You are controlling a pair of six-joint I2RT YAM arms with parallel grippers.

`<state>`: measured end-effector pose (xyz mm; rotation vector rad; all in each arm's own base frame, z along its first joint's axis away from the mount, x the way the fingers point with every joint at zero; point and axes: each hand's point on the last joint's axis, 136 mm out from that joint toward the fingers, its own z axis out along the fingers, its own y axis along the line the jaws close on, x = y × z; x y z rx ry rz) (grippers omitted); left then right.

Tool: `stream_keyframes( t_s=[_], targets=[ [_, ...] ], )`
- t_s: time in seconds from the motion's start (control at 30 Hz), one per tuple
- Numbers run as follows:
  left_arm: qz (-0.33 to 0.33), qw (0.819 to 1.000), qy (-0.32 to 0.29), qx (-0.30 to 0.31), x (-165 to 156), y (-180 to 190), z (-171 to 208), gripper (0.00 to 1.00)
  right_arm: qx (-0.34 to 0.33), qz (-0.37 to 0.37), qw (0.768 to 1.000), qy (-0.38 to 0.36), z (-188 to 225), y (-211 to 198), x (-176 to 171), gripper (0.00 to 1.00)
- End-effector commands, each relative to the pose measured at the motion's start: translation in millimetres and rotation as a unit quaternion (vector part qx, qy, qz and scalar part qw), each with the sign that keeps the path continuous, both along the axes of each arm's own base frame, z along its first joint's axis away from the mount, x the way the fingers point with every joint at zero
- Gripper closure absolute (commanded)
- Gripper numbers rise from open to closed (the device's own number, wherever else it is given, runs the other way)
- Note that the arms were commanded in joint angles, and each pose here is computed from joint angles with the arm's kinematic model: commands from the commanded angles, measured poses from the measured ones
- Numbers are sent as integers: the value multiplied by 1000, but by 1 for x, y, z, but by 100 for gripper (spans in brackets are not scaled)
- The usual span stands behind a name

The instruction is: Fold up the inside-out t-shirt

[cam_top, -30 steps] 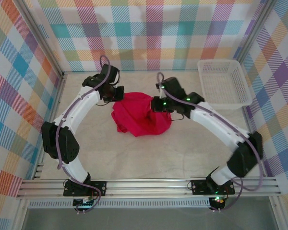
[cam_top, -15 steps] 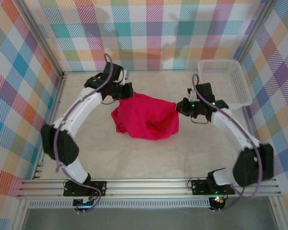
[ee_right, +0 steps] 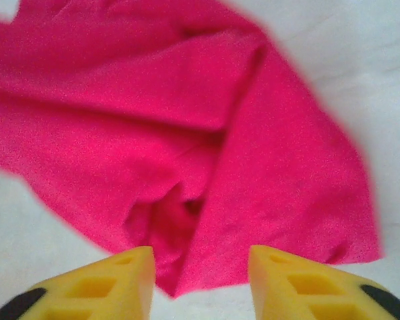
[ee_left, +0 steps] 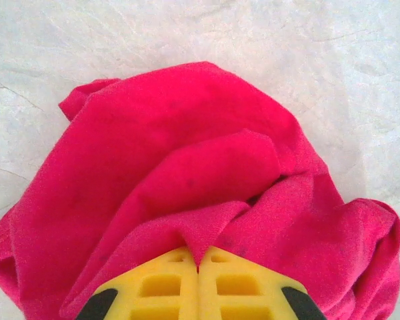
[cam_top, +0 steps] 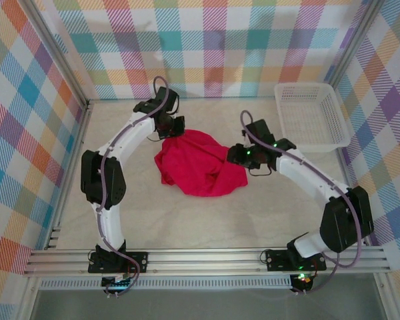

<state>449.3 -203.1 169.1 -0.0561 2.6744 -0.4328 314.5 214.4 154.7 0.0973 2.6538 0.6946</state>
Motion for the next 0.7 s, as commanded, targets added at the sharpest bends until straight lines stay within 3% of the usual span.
stream_keyframes(
  t_s=[0.0,0.13,0.23,0.27,0.3,0.4,0.57,0.67],
  targets=[
    [1,1000,-12,-10,-11,3,20,100,-36,-23,998,37,-37,-10,1,48],
    [-13,999,-28,-28,-33,3,27,100,-48,-11,998,34,-59,-5,29,40],
    [-15,999,-36,-33,-56,10,25,100,-23,13,997,71,-84,16,35,42],
    [-13,999,-35,-33,-62,13,23,100,-20,16,996,84,-93,20,33,45],
    [-13,999,-34,-35,-69,15,22,100,-23,17,995,95,-104,23,30,55],
    [-16,999,-30,-41,-86,19,19,100,-34,7,994,106,-114,18,17,97],
    [-26,998,-37,-49,-111,24,21,100,-33,-4,998,58,-67,-8,-23,100],
    [-37,996,-48,-61,-132,23,21,100,11,-4,1000,23,-48,-19,-62,100]
  ],
)
